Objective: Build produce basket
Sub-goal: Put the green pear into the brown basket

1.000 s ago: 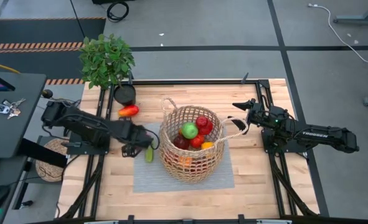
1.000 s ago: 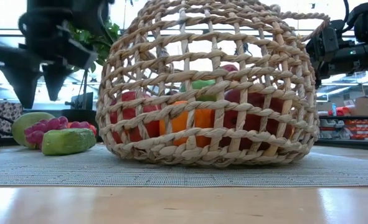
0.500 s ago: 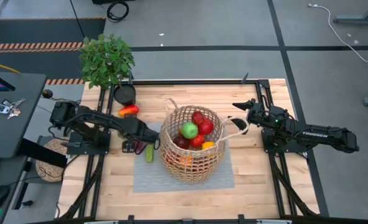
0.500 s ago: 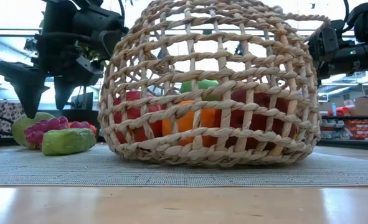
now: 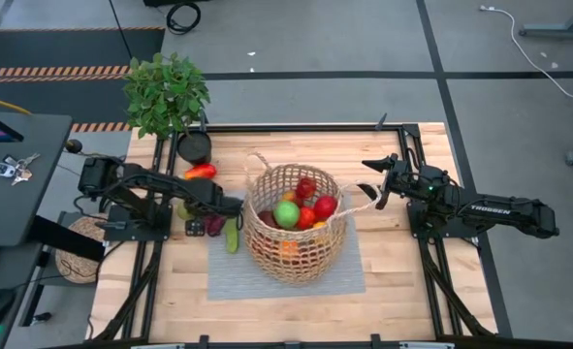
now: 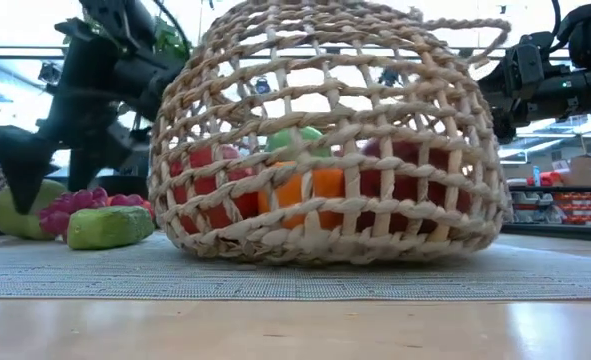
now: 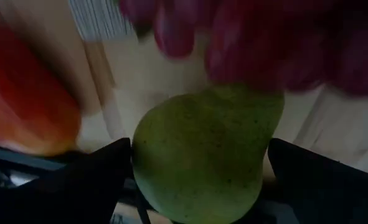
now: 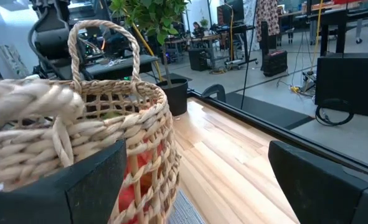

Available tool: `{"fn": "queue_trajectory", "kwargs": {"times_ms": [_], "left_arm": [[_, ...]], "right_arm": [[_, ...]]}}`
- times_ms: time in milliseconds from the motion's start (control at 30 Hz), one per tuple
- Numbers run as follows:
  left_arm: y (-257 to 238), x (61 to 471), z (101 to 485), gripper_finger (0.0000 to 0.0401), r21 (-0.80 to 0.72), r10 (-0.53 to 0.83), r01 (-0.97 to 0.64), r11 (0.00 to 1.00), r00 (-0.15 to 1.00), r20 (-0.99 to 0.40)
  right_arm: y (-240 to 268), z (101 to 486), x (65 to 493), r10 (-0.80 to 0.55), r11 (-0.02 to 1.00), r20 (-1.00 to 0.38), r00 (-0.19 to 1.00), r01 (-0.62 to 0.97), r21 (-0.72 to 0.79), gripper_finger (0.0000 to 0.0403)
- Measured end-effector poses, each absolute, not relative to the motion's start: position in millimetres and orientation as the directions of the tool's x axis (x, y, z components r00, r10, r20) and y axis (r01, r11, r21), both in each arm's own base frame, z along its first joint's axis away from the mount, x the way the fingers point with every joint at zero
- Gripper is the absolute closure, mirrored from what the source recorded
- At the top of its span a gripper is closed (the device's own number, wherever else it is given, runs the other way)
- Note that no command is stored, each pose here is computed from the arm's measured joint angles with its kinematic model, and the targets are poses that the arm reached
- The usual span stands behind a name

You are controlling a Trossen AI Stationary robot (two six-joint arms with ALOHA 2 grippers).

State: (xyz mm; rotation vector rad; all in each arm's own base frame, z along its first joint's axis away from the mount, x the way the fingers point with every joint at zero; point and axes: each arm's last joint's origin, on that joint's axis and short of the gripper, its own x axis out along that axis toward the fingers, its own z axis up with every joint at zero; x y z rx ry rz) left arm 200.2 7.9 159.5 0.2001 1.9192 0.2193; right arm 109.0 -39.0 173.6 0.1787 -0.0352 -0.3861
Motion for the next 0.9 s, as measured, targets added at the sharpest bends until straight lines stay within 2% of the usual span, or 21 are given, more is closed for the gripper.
{"fn": "queue_trajectory", "kwargs": {"times_ms": [100,300,533,767,900], "left_arm": [[7.6,192.6,153.5,0.0017,0.248,0.239,0.026,0.968,-0.390,-0.889],[5.9,194.0,153.7,0.0017,0.224,0.177,-0.082,0.971,-0.384,-0.906],[5.3,193.7,153.8,0.0019,0.237,0.164,-0.150,0.960,-0.388,-0.907],[3.1,194.5,155.3,0.0049,0.203,0.095,-0.243,0.949,-0.391,-0.915],[0.7,203.7,162.5,0.0061,0.145,0.024,-0.326,0.934,-0.346,-0.938]], "right_arm": [[-39.0,173.6,109.0,-0.378,0.911,0.000,0.926,0.371,0.180,0.0009],[-39.0,173.6,109.0,-0.377,0.911,0.000,0.926,0.371,0.180,0.0009],[-39.0,173.6,109.0,-0.378,0.911,0.000,0.926,0.371,0.180,0.0009],[-39.0,173.6,109.0,-0.378,0.911,0.000,0.926,0.371,0.180,0.0009],[-39.0,173.6,109.0,-0.378,0.911,0.000,0.926,0.371,0.180,0.0009]]}}
